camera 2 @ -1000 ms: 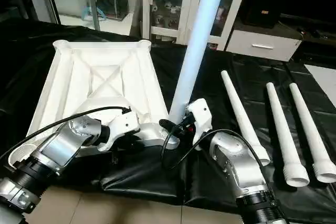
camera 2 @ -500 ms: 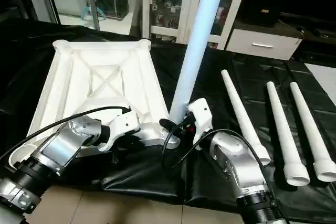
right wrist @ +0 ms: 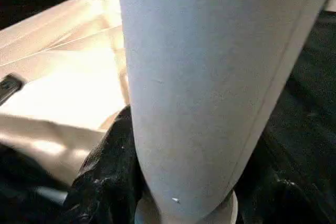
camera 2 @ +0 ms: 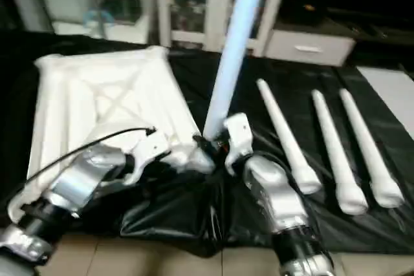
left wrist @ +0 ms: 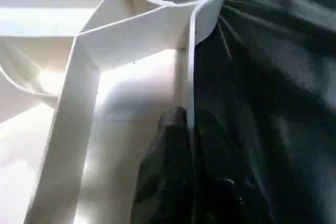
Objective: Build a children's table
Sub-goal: Insert table leg to table base
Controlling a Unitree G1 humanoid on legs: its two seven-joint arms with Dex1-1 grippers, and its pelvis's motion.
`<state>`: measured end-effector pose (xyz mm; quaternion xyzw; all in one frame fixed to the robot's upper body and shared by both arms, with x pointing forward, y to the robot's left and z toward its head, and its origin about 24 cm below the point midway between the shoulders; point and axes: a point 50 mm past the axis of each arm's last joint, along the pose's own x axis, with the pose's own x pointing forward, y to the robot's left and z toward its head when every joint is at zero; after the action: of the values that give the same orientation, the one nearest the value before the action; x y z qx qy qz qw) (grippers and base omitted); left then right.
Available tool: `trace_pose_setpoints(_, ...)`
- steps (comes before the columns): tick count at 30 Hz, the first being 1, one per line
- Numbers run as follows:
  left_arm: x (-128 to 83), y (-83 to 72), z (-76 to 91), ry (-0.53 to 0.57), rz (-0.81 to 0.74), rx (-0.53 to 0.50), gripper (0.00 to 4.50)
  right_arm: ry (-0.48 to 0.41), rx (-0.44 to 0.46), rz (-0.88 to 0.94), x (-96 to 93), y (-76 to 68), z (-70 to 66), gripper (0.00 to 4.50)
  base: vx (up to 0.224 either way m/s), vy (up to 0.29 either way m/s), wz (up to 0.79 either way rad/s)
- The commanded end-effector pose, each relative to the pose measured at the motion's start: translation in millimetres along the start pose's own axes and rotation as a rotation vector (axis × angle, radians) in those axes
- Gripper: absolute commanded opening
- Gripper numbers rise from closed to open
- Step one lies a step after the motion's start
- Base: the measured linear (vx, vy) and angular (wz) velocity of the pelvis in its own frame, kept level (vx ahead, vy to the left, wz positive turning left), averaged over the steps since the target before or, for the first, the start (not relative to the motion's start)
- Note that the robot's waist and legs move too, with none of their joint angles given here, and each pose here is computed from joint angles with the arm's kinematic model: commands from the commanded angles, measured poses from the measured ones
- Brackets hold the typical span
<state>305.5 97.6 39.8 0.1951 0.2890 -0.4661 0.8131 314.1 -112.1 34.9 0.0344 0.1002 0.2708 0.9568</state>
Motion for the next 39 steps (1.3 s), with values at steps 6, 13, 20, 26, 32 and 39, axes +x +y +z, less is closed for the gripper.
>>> trace_pose_setpoints(6,24.9,-8.6,27.5,-0.114,0.117,-0.190,0.00,0.280,0.105,-0.456,-4.0,-34.0,-59.3,1.88,0.036,-0.015,-0.19)
trace_pose_setpoints(13,41.5,-16.6,57.4,-0.188,0.214,-0.235,0.00,0.261,0.180,-0.586,15.0,-26.8,-51.4,1.88,0.000,0.000,0.00)
trace_pose_setpoints(20,39.8,-15.3,61.0,-0.211,0.232,-0.291,0.00,0.243,0.152,-0.600,23.8,-22.3,-47.0,1.88,0.000,0.000,0.00)
trace_pose_setpoints(26,41.2,-15.7,61.4,-0.209,0.225,-0.285,0.00,0.205,0.167,-0.570,29.3,-17.8,-42.9,1.88,0.000,0.000,0.00)
trace_pose_setpoints(32,41.0,-17.8,58.9,-0.194,0.201,-0.236,0.00,0.111,0.152,-0.500,34.6,-17.2,-28.9,2.46,0.000,0.000,0.00)
trace_pose_setpoints(39,33.8,-20.5,53.9,-0.183,0.122,-0.105,0.00,-0.024,0.091,-0.334,36.3,-15.4,-7.4,3.05,0.000,0.000,0.00)
